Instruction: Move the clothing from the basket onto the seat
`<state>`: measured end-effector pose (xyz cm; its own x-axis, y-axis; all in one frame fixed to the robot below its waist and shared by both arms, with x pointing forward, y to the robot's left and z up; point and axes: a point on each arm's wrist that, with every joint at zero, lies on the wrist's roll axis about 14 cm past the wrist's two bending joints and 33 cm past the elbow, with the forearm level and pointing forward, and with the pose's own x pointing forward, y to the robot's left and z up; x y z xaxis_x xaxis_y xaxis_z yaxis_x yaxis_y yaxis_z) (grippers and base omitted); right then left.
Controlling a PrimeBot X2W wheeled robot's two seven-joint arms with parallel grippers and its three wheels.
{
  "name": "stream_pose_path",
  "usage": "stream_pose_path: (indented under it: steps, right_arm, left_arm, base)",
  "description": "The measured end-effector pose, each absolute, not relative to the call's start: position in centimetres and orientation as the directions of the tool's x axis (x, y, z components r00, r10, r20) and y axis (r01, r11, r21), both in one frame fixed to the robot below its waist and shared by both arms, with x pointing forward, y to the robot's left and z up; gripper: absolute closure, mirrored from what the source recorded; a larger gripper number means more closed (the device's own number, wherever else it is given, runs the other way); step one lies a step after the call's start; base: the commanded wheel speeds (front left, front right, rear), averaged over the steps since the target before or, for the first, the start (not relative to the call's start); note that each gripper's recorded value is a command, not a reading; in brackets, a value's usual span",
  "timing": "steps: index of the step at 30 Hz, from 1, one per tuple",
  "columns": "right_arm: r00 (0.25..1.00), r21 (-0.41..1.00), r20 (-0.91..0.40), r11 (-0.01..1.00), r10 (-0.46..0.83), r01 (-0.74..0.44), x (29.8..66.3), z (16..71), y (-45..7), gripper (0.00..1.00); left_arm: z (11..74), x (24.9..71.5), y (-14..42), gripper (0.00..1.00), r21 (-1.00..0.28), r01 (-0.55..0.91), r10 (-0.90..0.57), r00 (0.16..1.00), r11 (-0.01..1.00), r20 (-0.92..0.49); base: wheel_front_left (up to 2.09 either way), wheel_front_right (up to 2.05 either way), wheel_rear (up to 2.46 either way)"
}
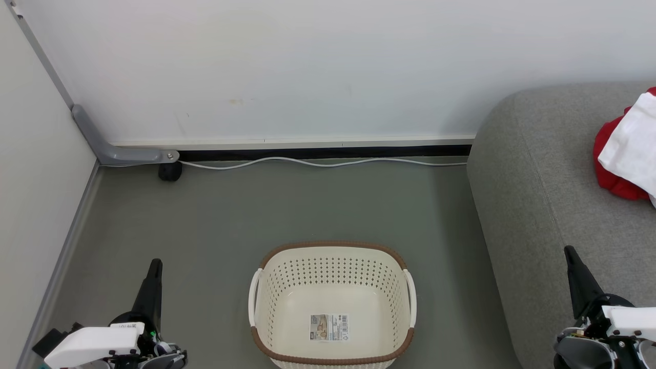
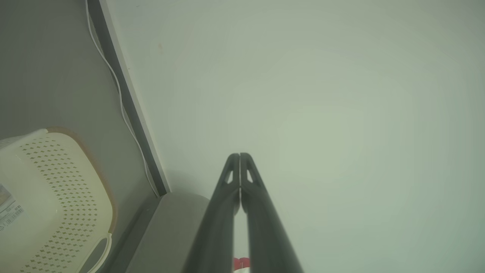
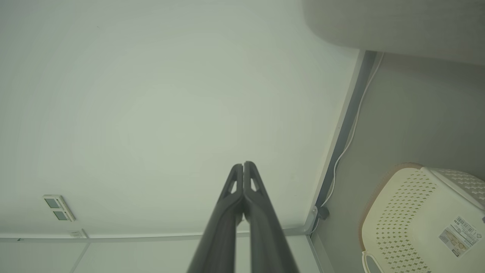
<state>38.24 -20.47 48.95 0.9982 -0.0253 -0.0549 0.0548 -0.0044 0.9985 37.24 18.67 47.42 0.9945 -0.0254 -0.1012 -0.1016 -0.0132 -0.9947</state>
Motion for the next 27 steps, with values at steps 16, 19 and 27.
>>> stream_pose_path:
  steps: [16,19,27]
  right_arm:
    - [0.998,0.998,-0.055,-0.004,-0.025,0.055,38.24,48.95,-20.47,1.0]
    - [0.998,0.999,-0.055,-0.004,-0.025,0.055,38.24,48.96,-20.46,1.0]
    - [0.998,0.999,-0.055,-0.004,-0.025,0.055,38.24,48.96,-20.46,1.0]
  left_arm:
    - [47.42,37.24,18.67,1.0,-0.995,-0.101,-0.025,0.995,-0.013,-0.101]
    - [47.42,37.24,18.67,1.0,-0.995,-0.101,-0.025,0.995,-0.013,-0.101]
    - [47.43,37.24,18.67,1.0,-0.995,-0.101,-0.025,0.995,-0.013,-0.101]
  base:
    - [0.0,0.0,0.0]
    - [0.0,0.0,0.0]
    - [0.0,0.0,0.0]
